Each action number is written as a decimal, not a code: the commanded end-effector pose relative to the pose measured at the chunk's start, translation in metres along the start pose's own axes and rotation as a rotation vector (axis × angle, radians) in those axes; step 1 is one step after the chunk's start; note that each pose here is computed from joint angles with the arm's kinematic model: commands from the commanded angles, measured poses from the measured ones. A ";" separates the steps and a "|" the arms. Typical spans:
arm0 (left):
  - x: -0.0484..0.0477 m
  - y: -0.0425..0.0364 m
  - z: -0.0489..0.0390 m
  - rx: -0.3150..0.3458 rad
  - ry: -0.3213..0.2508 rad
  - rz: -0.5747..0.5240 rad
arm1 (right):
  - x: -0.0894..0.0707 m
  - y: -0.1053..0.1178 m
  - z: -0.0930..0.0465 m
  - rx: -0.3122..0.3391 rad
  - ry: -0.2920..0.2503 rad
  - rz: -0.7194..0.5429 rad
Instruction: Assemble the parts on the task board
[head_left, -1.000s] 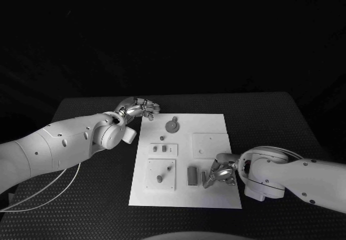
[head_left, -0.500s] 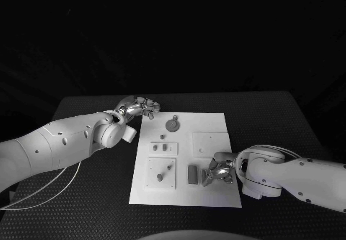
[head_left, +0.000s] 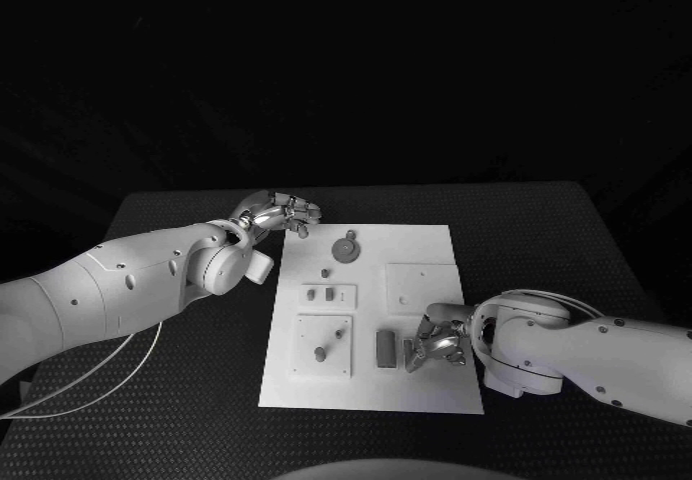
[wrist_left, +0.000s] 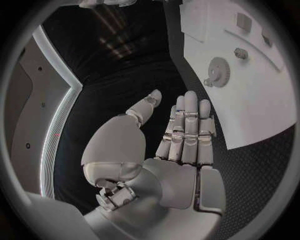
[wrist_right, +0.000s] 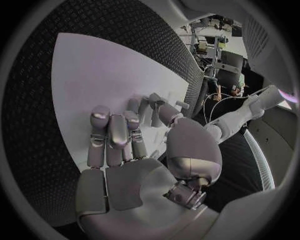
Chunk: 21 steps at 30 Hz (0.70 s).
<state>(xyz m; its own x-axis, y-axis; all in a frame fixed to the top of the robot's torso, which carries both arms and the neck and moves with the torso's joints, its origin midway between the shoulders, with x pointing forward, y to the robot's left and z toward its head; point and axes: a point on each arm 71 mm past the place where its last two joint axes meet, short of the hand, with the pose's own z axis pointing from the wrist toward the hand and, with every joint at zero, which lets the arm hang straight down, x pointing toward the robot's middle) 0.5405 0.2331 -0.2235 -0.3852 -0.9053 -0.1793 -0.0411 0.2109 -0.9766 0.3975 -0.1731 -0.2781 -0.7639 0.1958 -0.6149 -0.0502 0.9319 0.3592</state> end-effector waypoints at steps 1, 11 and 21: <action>0.0019 -0.0012 0.0004 0.007 0.014 -0.008 | 0.000 -0.006 0.002 0.024 -0.013 -0.022; 0.0019 -0.0009 0.0004 0.004 0.015 -0.009 | 0.000 -0.007 0.002 0.026 -0.008 -0.014; 0.0020 -0.0009 0.0004 0.004 0.016 -0.009 | 0.000 -0.007 0.001 0.023 -0.021 -0.027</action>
<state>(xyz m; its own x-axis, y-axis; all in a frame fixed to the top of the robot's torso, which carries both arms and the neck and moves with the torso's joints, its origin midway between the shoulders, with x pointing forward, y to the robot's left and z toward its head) 0.5405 0.2333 -0.2237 -0.3857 -0.9051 -0.1792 -0.0433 0.2118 -0.9764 0.3971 -0.1738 -0.2786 -0.7621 0.1937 -0.6178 -0.0562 0.9308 0.3612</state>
